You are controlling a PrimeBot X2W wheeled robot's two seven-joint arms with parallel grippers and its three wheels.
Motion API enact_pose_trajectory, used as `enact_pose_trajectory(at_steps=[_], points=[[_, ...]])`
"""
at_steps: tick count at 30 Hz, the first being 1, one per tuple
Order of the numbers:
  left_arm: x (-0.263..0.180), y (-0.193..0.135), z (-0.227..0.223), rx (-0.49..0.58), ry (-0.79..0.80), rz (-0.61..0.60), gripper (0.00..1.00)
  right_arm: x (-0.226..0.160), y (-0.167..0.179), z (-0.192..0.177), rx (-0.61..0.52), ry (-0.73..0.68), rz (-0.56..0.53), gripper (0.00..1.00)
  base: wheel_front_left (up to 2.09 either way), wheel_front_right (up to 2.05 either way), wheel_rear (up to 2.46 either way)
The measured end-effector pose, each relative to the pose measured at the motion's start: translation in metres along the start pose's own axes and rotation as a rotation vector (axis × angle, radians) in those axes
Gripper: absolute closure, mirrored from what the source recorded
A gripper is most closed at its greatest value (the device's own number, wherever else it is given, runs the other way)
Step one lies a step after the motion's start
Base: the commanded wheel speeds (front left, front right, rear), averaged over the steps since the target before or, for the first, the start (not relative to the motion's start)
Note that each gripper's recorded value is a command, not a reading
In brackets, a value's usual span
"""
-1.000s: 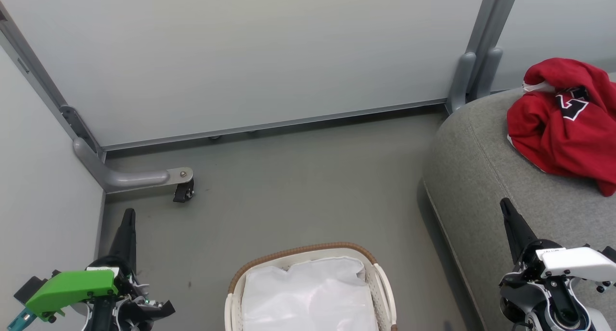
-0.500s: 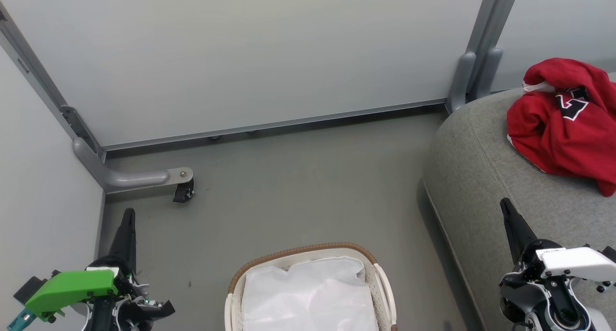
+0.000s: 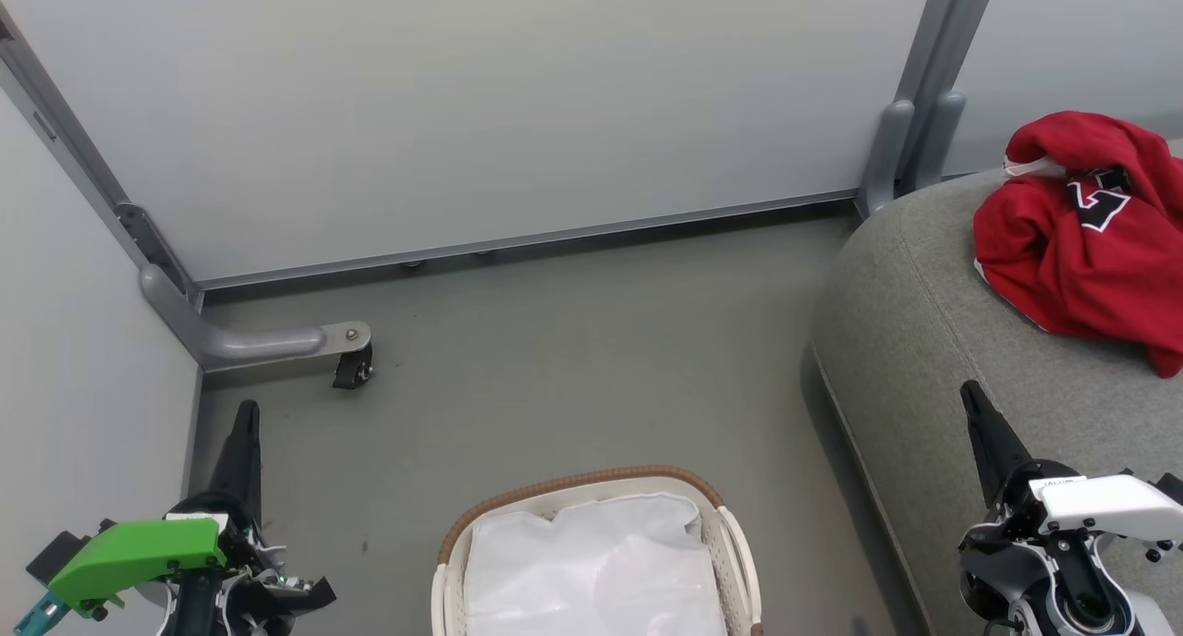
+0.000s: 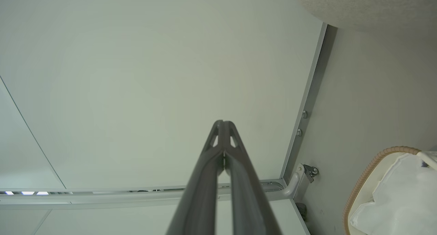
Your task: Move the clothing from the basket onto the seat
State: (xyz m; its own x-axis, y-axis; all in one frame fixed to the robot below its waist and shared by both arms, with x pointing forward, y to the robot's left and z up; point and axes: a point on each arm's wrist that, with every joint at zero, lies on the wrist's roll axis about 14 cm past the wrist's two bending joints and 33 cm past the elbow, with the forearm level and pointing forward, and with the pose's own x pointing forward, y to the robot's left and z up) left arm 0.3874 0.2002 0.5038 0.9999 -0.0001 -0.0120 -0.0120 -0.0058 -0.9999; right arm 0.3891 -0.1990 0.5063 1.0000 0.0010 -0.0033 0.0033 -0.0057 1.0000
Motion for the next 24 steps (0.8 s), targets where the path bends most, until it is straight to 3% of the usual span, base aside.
enact_pose_trajectory(at_steps=[24], points=[[0.0,0.0,0.0002,0.0,-0.001,0.0,1.0,0.0,0.0001,0.0,0.0,0.0,0.0,1.0,0.0,0.0,0.0]])
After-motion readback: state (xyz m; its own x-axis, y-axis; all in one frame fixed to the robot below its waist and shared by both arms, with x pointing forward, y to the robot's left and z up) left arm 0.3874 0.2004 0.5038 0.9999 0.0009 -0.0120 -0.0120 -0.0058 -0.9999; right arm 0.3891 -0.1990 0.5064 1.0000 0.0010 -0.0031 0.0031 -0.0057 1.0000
